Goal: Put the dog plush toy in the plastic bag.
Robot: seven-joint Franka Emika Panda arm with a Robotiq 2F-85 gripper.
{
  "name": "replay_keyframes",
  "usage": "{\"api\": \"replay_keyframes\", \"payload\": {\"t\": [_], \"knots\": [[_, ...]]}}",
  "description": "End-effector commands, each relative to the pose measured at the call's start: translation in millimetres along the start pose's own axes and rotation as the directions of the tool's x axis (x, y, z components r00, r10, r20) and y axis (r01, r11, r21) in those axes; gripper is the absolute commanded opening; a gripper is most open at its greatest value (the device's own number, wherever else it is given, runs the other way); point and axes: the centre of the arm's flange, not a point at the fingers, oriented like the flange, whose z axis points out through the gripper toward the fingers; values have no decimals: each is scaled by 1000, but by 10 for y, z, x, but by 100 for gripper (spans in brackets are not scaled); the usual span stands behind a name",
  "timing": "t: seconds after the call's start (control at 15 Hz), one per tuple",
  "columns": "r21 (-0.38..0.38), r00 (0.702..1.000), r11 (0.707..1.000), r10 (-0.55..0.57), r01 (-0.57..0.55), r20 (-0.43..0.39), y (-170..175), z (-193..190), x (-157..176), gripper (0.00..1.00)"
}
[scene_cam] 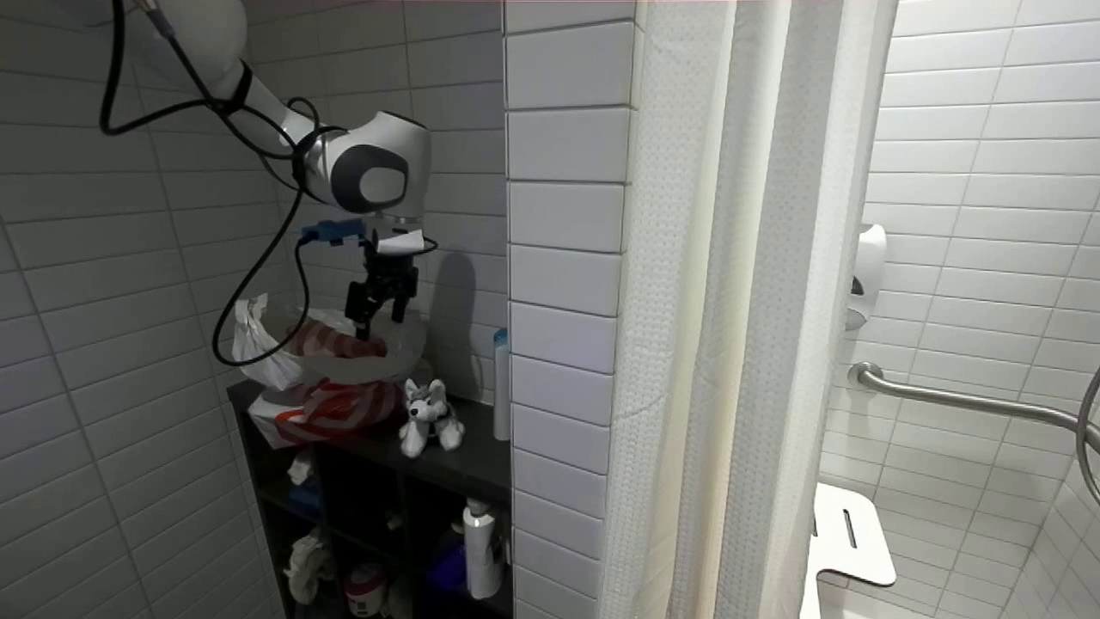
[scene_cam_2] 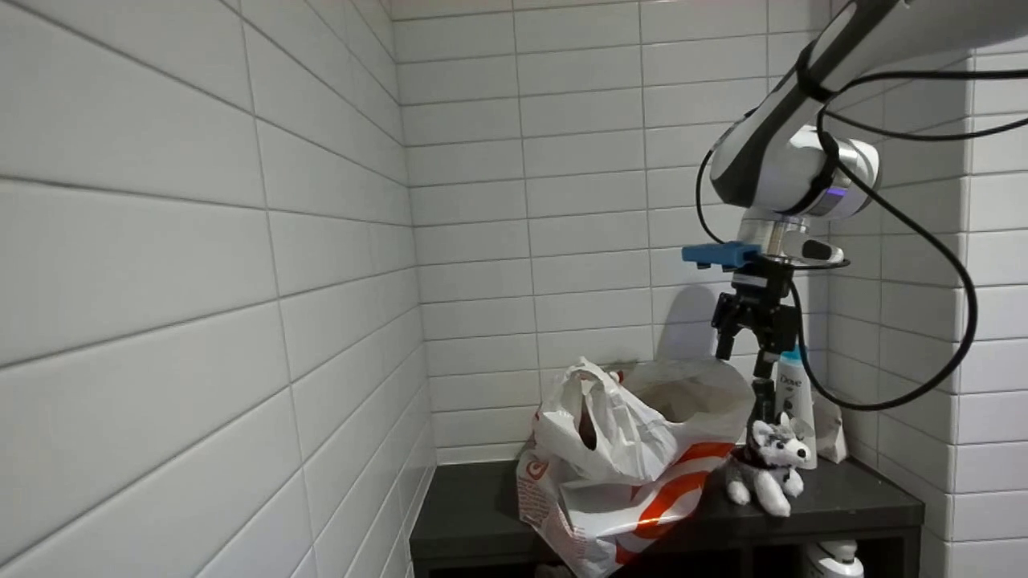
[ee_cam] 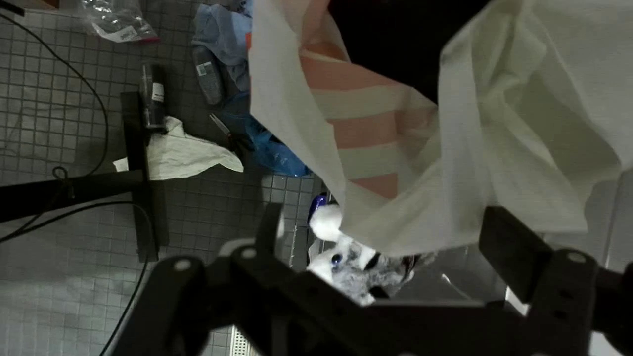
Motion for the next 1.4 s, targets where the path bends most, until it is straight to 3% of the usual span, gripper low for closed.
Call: {"api": "replay_keyframes", "payload": {"t": [0.0, 0.33, 0.73, 1.33], "knots": [[34, 996, 996, 87, -87, -17, 45, -148, 138, 100], [18, 991, 991, 133, -132, -36, -11, -55, 200, 100], [6, 950, 968, 246, -250, -191, 11, 30, 245, 100], [-48, 945, 965, 242, -258, -221, -183, 424, 256, 100]]}}
